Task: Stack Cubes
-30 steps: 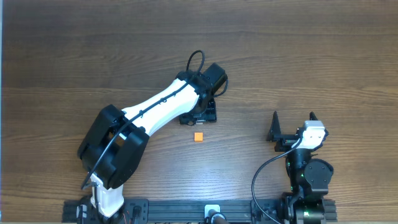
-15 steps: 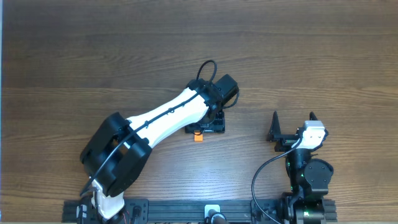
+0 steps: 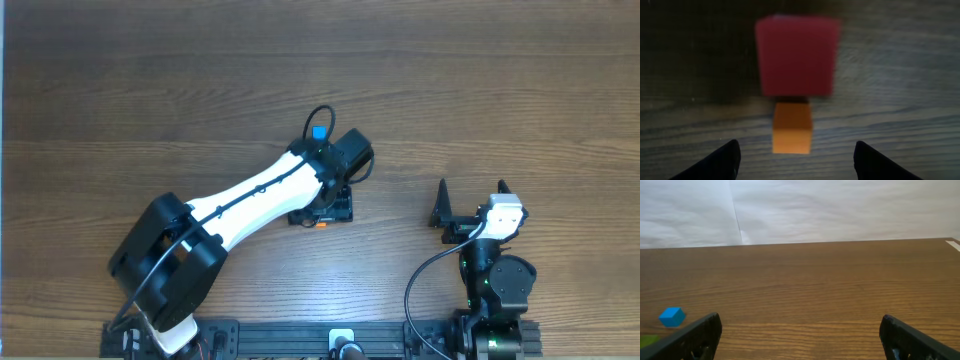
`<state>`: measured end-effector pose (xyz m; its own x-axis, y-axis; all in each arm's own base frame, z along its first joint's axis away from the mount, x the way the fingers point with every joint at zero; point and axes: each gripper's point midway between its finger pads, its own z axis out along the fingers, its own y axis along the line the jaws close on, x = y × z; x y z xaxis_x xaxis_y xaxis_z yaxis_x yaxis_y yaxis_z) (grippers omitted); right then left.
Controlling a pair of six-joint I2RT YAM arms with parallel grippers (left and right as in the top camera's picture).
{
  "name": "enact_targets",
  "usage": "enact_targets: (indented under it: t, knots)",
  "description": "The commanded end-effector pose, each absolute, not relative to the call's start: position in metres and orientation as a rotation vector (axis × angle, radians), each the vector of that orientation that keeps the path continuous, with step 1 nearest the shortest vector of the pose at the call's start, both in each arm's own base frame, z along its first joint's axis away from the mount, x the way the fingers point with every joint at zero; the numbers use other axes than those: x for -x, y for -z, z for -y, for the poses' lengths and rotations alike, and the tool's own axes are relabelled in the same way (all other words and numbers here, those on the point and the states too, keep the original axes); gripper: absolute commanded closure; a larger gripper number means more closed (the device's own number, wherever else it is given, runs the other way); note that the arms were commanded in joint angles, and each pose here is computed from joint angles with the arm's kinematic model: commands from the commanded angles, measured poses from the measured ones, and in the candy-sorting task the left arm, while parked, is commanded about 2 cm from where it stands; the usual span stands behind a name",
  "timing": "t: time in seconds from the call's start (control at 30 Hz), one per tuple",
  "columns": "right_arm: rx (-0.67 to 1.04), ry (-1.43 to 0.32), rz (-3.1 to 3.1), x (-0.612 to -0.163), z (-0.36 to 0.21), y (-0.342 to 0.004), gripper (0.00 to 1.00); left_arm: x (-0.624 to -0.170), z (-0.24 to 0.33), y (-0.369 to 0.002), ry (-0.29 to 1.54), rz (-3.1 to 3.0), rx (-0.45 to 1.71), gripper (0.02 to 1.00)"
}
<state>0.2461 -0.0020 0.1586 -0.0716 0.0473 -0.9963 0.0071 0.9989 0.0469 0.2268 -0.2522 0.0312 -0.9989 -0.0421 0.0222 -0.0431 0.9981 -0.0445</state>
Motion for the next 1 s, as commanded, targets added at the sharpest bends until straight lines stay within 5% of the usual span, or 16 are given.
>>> enact_targets:
  t: [0.03,1.0]
  knots:
    - [-0.043,-0.029,-1.646,-0.246,0.002,-0.156,0.009,-0.219,0.249,-0.034,-0.101,3.106,-0.106,0.299]
    - [-0.043,-0.029,-1.646,-0.246,0.002,-0.156,0.009,-0.217,0.252,-0.013,-0.085,3.093,-0.114,0.299]
